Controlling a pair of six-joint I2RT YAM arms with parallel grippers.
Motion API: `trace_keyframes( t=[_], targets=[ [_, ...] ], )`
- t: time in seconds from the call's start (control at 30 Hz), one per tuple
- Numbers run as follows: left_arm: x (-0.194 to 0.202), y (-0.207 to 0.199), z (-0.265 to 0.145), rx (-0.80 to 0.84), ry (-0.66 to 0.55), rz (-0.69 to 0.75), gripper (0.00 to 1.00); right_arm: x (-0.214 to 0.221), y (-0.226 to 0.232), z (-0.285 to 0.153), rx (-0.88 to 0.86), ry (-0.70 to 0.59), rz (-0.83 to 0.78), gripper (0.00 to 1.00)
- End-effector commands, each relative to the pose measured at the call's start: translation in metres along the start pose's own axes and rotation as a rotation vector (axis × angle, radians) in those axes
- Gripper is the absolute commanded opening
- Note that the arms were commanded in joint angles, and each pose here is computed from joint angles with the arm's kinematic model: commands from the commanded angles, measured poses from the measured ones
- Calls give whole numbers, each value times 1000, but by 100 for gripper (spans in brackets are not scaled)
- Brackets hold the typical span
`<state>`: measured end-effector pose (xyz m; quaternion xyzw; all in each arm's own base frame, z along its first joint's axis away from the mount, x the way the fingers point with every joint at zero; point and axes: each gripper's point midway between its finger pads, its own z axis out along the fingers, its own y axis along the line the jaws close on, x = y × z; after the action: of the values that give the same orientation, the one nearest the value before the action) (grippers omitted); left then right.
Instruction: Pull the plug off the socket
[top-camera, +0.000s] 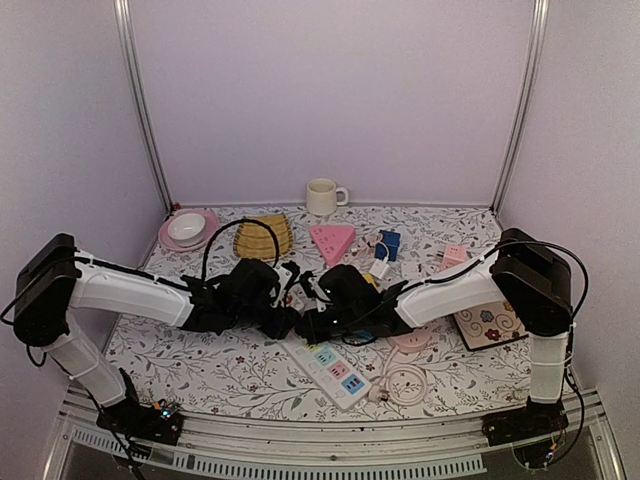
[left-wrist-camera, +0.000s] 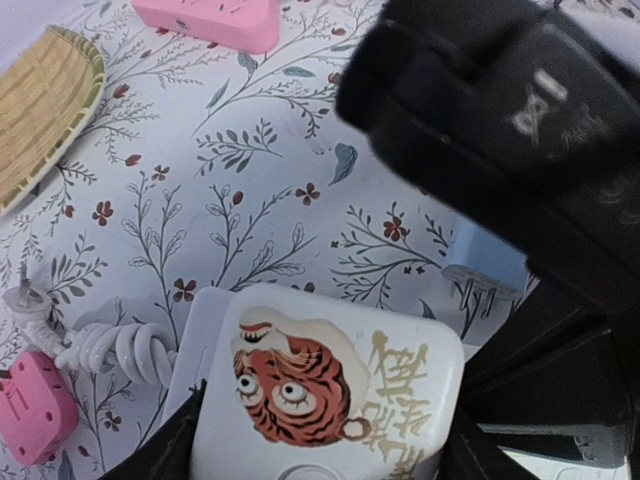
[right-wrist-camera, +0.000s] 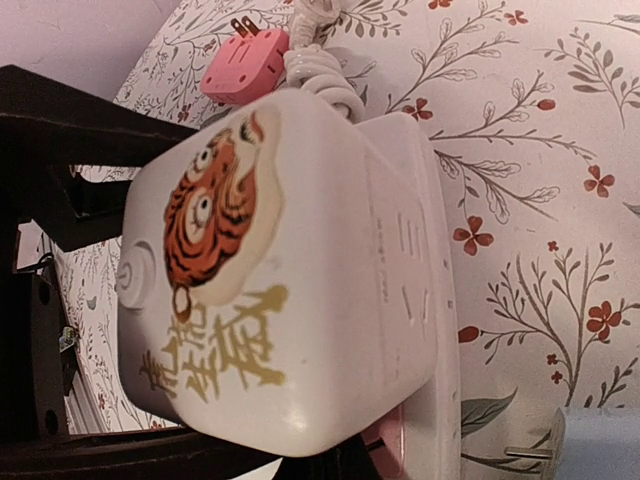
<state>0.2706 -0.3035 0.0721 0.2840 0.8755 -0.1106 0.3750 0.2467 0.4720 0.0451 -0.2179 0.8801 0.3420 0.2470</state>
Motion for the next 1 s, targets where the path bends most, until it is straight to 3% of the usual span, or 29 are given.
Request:
trace_keyframes(
  t=[0.0,0.3,0.6,0.97],
  targets=[
    [-65,-16,-22,28,-200,-20,0,54,-52,10,132,163,48,3],
    [-67,12,-13,133,-121,-202,0,52,-53,9,142,155,44,3],
    [-63,13,-17,51,-134,-170,0,47,-49,5,134,143,38,3],
    [-69,26,-36,-21,-195,-159,0,9,-27,-17,109,47,-12,4]
  ],
)
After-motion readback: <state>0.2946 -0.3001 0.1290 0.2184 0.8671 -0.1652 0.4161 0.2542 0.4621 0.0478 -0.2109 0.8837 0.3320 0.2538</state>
